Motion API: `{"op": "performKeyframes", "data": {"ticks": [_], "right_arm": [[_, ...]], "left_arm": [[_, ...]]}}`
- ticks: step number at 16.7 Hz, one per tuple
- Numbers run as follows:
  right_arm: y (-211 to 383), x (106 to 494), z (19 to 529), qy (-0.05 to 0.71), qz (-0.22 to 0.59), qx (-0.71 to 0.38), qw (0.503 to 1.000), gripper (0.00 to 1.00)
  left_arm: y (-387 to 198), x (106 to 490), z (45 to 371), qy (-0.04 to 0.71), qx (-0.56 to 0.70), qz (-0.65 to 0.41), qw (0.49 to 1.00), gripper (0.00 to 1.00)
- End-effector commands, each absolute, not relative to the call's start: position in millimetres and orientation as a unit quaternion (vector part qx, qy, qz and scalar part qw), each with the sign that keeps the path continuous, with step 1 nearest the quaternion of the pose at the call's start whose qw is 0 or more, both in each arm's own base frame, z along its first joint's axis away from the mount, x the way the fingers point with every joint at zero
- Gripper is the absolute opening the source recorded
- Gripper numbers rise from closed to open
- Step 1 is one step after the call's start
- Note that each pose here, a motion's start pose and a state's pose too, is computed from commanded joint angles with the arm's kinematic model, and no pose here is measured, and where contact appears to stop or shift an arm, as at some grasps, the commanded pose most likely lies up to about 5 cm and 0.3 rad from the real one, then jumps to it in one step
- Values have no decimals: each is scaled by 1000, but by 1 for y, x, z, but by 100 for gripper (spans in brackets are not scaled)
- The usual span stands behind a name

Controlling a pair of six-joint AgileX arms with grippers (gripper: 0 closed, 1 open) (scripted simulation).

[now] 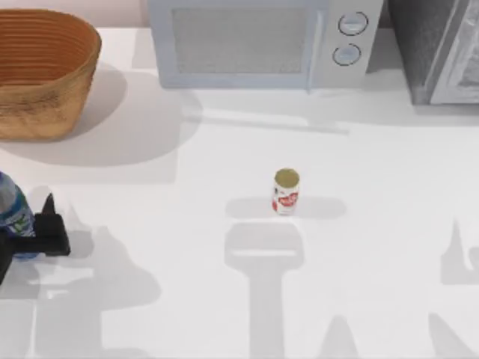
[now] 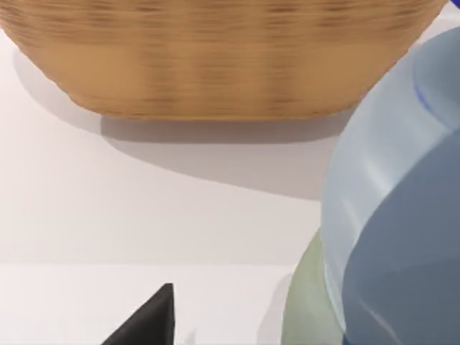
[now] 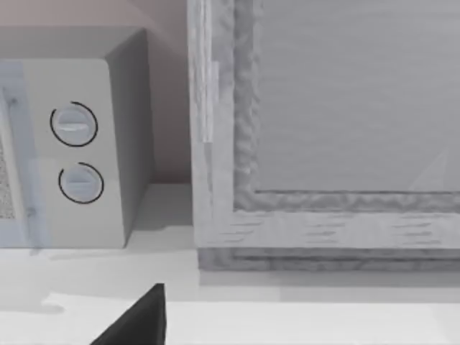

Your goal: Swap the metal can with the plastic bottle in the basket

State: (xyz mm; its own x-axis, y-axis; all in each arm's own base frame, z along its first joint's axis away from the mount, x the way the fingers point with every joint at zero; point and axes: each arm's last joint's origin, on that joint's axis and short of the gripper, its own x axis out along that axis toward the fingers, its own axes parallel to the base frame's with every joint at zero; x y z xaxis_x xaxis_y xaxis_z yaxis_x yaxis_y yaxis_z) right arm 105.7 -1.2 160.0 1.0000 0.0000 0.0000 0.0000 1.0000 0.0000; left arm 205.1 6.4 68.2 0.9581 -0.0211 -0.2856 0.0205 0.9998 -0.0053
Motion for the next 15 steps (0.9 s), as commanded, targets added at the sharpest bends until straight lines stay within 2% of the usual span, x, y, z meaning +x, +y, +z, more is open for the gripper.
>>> {"op": "performKeyframes", "data": {"ticks": [11,15], "right_arm": [[-1,106,160,0,0,0,1000,100],[-1,106,160,0,0,0,1000,100]], "left_arm": [[6,205,68,144,-1,-11,989,2],[6,205,68,144,-1,-11,989,0]]}}
